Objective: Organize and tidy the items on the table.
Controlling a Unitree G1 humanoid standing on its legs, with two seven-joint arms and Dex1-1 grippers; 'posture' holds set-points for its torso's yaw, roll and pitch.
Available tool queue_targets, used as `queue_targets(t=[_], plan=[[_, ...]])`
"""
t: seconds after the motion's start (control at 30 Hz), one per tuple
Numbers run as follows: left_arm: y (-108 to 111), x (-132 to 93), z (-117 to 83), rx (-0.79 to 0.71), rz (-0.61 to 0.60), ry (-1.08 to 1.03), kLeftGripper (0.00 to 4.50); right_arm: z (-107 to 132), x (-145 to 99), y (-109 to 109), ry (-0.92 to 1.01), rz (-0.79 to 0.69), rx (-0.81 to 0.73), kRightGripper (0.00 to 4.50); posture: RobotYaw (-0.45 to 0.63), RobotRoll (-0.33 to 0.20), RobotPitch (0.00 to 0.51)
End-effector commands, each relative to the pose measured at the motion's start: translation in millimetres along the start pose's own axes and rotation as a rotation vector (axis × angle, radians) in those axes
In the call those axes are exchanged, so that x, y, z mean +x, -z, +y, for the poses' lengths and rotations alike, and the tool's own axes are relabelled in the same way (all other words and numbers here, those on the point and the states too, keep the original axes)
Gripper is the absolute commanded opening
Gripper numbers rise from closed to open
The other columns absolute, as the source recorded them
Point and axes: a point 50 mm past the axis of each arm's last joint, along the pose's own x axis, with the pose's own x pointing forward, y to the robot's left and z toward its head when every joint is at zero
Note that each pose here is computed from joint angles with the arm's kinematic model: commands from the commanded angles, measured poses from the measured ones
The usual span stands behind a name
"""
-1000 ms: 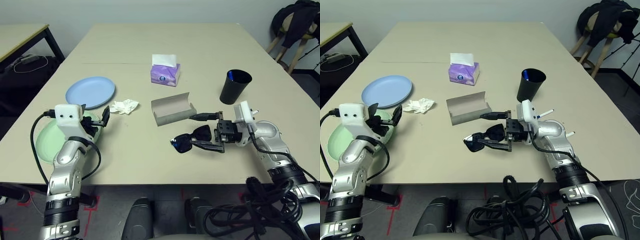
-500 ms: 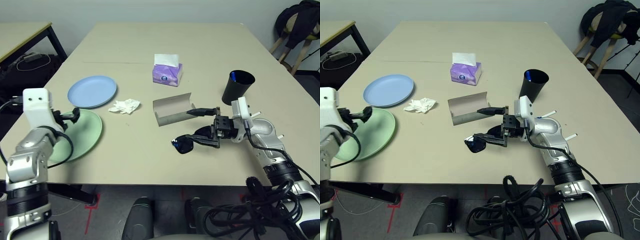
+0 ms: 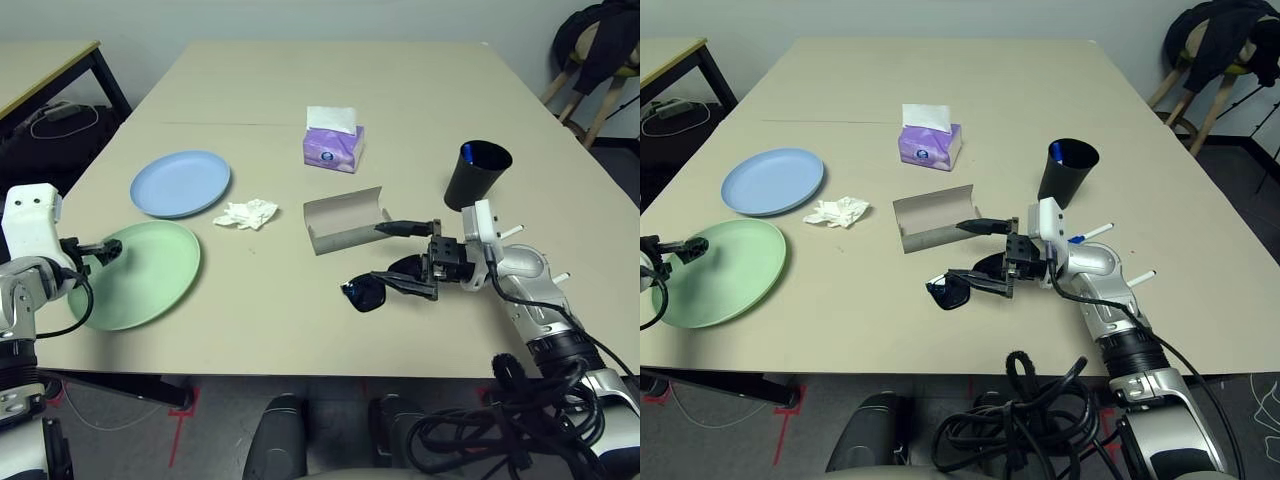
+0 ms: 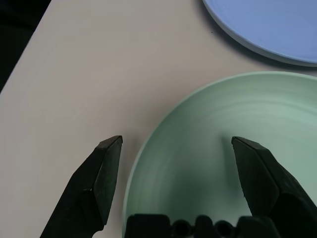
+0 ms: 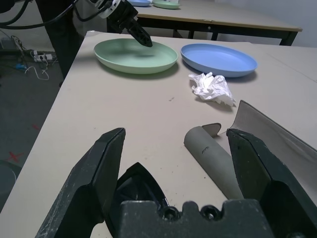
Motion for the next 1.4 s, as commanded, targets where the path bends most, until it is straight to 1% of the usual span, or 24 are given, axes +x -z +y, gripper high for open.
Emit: queue_targets(t=[0.03,0.17,0.27,0.37,0.4,0.5,0.6,0.67,0.93,1.13,1.33,1.4], plan=[[11,0,12,-0.092,0.049,-0.022,4.5,3,-2,2,0.008,0.005,0.004,4.48,0.18,0.0,0.071],[18,0,18,-0.132,0.069,-0.039,4.5,3,-3,2,0.012,0.006,0.004,4.48,0.18,0.0,0.071],[21,-1,20,-0.153,0.076,-0.055,3.91,4,-3,2,0.014,0.007,0.004,4.5,0.18,0.0,0.071],[21,-2,20,-0.16,0.077,-0.05,2.79,4,-3,2,0.014,0.008,0.005,4.5,0.18,0.0,0.07],[22,-2,19,-0.163,0.077,-0.047,2.31,4,-3,2,0.014,0.008,0.006,4.5,0.18,0.0,0.07],[21,-4,17,-0.178,0.078,-0.029,1.1,3,-2,3,0.013,0.009,0.007,4.5,0.18,0.0,0.07],[21,-5,17,-0.183,0.082,-0.023,0.02,3,-2,3,0.013,0.01,0.006,4.5,0.19,0.0,0.071],[21,-7,17,-0.163,0.091,-0.03,0.02,3,-1,3,0.013,0.01,0.006,4.5,0.19,0.0,0.069],[11,-14,12,-0.179,0.076,0.006,0.02,2,-1,4,0.015,0.011,0.004,4.5,0.19,0.0,0.069],[2,-31,9,-0.186,0.061,0.051,0.02,2,-2,3,0.02,0.011,0.001,4.5,0.18,0.0,0.068],[-9,-46,10,-0.181,0.006,0.058,0.02,1,-2,4,0.022,0.01,0.0,4.5,0.19,0.0,0.065],[-15,-51,9,-0.193,-0.029,0.063,0.02,1,-1,3,0.021,0.009,-0.001,4.5,0.19,0.0,0.065]])
